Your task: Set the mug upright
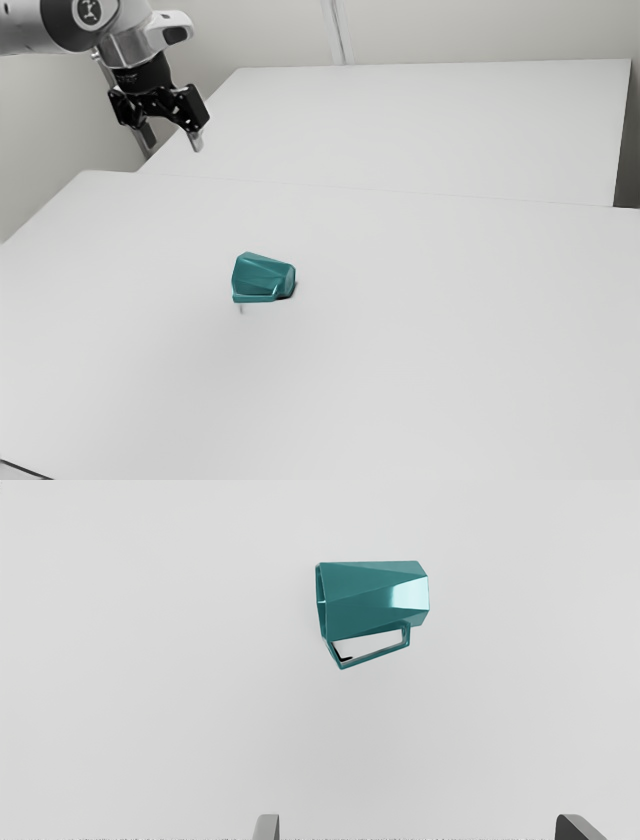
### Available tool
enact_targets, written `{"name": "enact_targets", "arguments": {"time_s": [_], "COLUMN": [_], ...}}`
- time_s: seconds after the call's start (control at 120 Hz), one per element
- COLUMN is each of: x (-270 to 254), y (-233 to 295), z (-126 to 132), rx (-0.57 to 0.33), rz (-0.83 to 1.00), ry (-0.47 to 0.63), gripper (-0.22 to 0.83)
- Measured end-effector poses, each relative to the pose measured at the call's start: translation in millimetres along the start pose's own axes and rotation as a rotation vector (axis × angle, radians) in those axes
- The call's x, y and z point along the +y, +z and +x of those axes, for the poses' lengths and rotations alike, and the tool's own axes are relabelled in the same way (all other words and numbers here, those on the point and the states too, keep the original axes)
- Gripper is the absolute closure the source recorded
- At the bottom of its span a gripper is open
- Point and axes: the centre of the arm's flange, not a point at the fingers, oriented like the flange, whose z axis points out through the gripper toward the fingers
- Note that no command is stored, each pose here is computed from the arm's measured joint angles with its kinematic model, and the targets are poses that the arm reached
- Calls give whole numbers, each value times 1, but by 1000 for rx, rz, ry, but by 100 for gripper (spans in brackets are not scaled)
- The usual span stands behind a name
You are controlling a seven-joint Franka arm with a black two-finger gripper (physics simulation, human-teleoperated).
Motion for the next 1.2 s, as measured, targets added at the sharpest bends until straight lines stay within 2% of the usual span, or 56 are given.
{"name": "enact_targets", "arguments": {"time_s": [0.275,0.433,0.908,1.2], "x": [7,-45,-122,-148], "y": [12,44,159,218], "z": [-13,-24,-60,-64], "rx": [-26,-19,139,246], "rz": [-12,-100,-460,-636], "ry": [13,-62,-196,-220], "gripper": [0,0,0,0]}}
